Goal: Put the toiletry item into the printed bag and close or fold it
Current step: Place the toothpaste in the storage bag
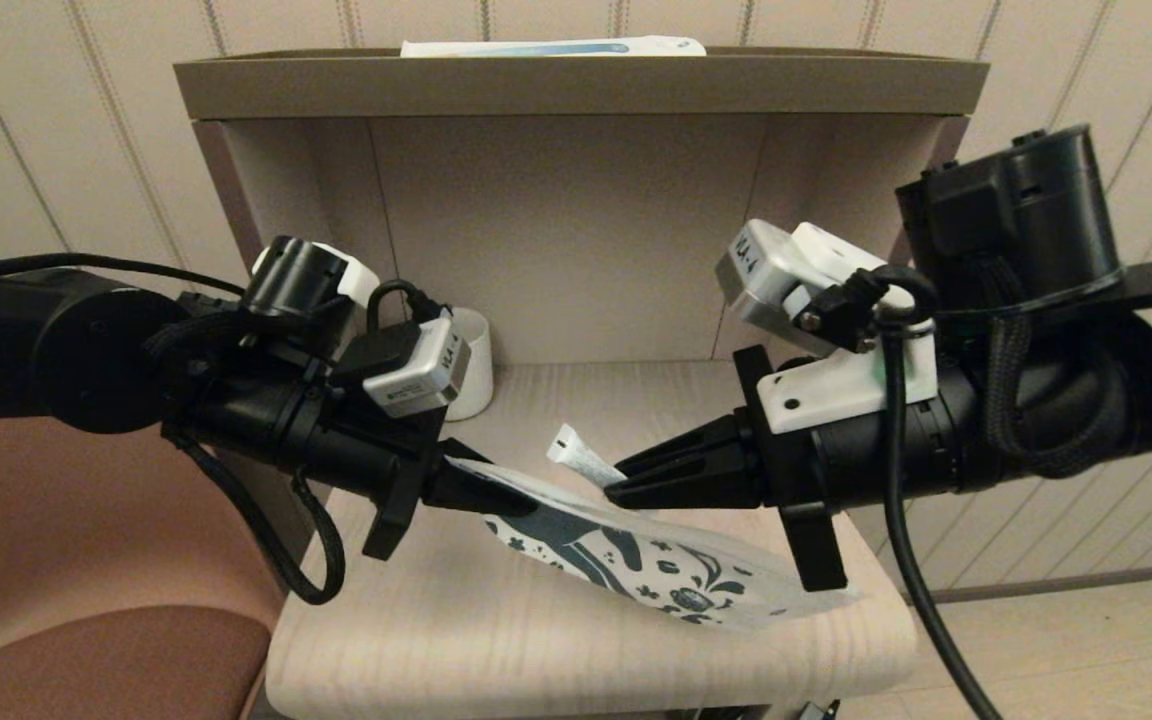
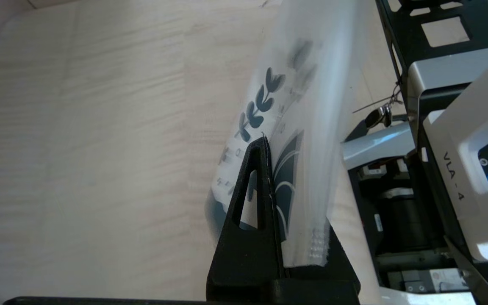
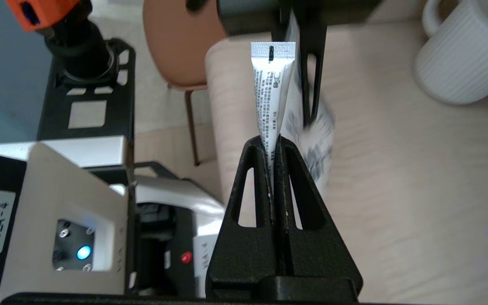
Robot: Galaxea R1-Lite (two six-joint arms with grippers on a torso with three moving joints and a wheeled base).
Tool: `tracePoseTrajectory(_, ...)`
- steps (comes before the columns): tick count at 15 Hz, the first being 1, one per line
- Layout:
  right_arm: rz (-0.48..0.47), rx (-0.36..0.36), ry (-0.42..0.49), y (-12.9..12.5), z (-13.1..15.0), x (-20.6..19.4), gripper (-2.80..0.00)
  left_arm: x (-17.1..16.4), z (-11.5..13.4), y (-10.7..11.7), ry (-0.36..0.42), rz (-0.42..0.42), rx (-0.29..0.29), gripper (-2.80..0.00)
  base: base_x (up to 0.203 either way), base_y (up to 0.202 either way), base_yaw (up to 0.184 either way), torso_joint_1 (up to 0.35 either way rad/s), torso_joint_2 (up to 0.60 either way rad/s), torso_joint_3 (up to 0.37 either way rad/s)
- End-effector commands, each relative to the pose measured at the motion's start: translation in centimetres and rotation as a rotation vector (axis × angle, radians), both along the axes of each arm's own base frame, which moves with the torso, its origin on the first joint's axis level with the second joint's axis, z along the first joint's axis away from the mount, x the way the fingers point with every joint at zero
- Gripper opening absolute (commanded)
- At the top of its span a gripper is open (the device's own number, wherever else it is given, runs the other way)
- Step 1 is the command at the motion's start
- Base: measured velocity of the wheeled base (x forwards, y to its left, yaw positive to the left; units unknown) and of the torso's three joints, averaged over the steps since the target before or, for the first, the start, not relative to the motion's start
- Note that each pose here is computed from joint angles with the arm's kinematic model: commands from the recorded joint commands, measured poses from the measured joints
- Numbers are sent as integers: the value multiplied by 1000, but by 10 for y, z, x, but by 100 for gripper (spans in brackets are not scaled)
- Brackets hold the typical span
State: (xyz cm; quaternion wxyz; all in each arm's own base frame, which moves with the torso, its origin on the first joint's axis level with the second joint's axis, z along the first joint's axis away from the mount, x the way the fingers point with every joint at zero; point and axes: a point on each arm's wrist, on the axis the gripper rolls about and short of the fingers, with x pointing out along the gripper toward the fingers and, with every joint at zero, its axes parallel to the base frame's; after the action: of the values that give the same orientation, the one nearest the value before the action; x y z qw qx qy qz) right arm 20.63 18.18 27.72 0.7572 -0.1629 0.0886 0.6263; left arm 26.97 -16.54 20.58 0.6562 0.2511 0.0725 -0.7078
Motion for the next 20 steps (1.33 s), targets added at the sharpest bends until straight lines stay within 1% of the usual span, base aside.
tracePoseTrajectory(1,11,21,-22,0,4,-2,-280,6,-7,-7,17,-14,7,-280,0,0,0,0,0,0)
tracePoseTrajectory(4,18,32,-33,2,5,-2,-280,10,-9,-10,21,-13,9,-280,0,0,0,0,0,0)
tracePoseTrajectory(10,28,9,16,11,-12,13,-280,10,-7,-10,15,-16,4,-280,0,0,0,0,0,0)
tracePoseTrajectory(13,26,1,26,13,-17,17,-280,8,-6,-9,14,-17,3,-280,0,0,0,0,0,0)
tracePoseTrajectory(16,25,4,22,16,-16,21,-280,7,-4,-9,10,-19,0,-280,0,0,0,0,0,0)
tracePoseTrajectory(20,24,33,-13,15,-5,20,-280,7,-5,-9,13,-19,1,-280,0,0,0,0,0,0)
